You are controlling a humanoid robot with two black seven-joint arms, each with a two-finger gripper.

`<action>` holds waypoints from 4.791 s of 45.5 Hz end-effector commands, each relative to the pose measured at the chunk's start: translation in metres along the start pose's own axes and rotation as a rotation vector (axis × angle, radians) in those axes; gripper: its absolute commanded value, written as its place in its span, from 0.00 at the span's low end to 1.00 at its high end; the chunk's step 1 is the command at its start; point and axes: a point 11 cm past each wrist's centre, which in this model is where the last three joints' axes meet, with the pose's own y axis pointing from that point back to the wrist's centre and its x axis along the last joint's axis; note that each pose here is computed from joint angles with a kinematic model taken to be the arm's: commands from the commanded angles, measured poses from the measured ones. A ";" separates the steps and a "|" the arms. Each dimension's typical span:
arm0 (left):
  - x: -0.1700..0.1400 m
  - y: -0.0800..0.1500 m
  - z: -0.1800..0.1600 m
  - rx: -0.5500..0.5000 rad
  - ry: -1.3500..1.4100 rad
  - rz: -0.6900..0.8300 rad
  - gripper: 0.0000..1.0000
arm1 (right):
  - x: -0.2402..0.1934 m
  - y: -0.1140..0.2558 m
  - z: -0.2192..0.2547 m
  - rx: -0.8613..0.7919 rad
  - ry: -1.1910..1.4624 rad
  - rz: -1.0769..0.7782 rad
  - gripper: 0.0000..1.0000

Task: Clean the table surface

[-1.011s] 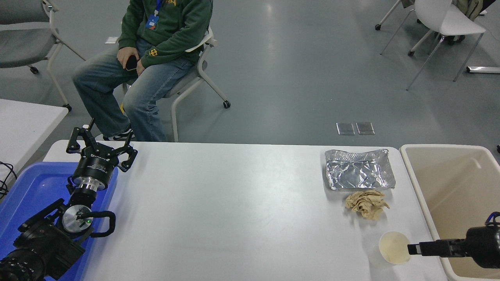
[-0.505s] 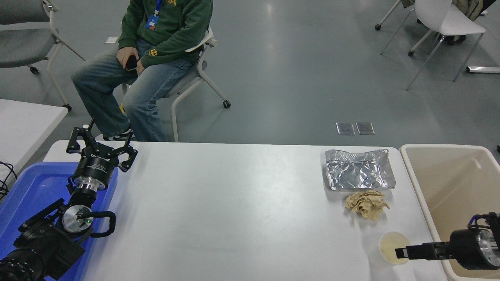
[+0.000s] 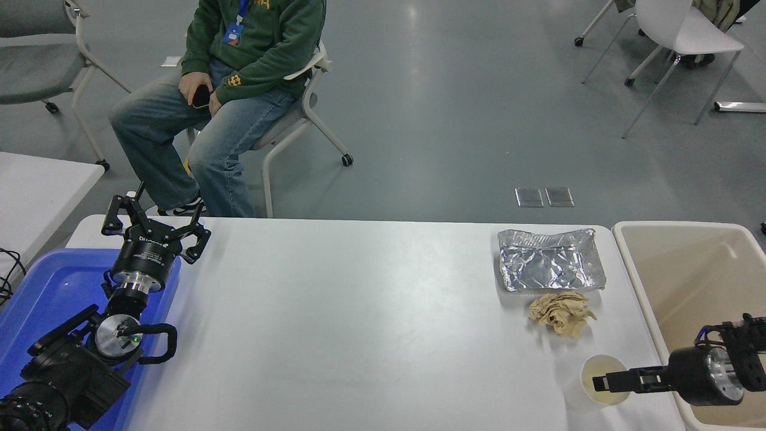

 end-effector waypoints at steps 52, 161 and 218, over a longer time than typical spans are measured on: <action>0.000 0.000 0.000 0.000 0.001 -0.001 1.00 | 0.084 0.045 -0.019 0.096 -0.159 0.187 0.00; 0.000 0.000 0.000 0.000 0.001 0.000 1.00 | 0.223 0.172 -0.075 0.212 -0.153 0.445 0.00; 0.000 0.000 0.000 0.001 -0.001 0.000 1.00 | 0.170 0.143 0.106 -0.281 -0.424 0.836 0.00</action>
